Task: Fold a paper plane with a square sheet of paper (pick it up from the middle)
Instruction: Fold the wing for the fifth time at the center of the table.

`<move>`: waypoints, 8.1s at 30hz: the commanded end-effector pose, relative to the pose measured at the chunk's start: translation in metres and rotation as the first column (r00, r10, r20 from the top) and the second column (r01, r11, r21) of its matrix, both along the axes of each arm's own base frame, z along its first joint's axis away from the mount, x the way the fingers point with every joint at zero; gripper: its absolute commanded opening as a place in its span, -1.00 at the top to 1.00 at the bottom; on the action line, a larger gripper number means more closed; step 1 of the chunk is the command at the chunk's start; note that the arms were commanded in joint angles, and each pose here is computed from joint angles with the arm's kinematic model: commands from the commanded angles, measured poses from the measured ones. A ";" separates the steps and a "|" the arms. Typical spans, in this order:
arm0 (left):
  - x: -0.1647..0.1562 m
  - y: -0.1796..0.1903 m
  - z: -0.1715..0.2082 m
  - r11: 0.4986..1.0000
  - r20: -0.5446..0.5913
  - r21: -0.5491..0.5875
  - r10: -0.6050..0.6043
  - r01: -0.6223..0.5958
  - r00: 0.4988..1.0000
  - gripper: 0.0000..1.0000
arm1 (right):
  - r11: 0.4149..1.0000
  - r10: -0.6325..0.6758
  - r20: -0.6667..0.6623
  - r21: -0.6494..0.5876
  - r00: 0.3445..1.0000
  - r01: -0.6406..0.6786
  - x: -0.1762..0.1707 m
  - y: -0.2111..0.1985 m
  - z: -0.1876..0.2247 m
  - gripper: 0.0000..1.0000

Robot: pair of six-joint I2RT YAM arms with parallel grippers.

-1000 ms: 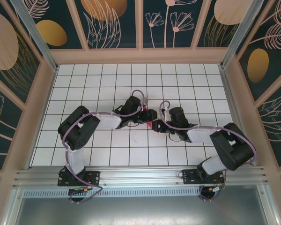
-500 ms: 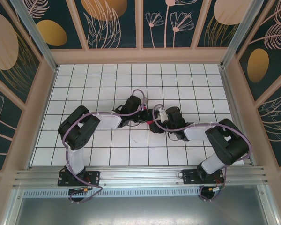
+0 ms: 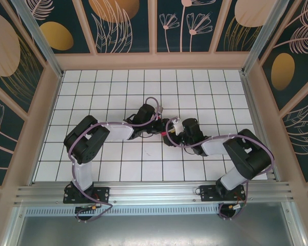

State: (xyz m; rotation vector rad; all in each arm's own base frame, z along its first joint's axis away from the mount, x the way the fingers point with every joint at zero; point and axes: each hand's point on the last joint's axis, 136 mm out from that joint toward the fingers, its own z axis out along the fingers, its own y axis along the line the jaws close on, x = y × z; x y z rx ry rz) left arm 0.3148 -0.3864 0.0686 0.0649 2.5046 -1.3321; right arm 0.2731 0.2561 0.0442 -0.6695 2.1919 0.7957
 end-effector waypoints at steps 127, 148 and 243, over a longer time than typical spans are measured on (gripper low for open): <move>0.011 0.026 0.010 0.994 0.084 0.001 0.104 -0.105 0.991 -0.13 | 0.990 0.055 0.130 -0.133 0.990 -0.037 -0.018 0.036 -0.017 1.00; -0.004 0.047 0.051 0.991 0.177 -0.060 0.124 -0.115 0.976 -0.21 | 0.965 0.029 -0.334 0.257 0.942 0.061 -0.034 0.053 -0.018 1.00; -0.023 0.059 -0.055 0.990 0.000 0.106 0.096 -0.095 0.995 0.03 | 0.931 -0.339 -0.520 -0.068 0.784 0.358 -0.029 0.004 -0.003 0.79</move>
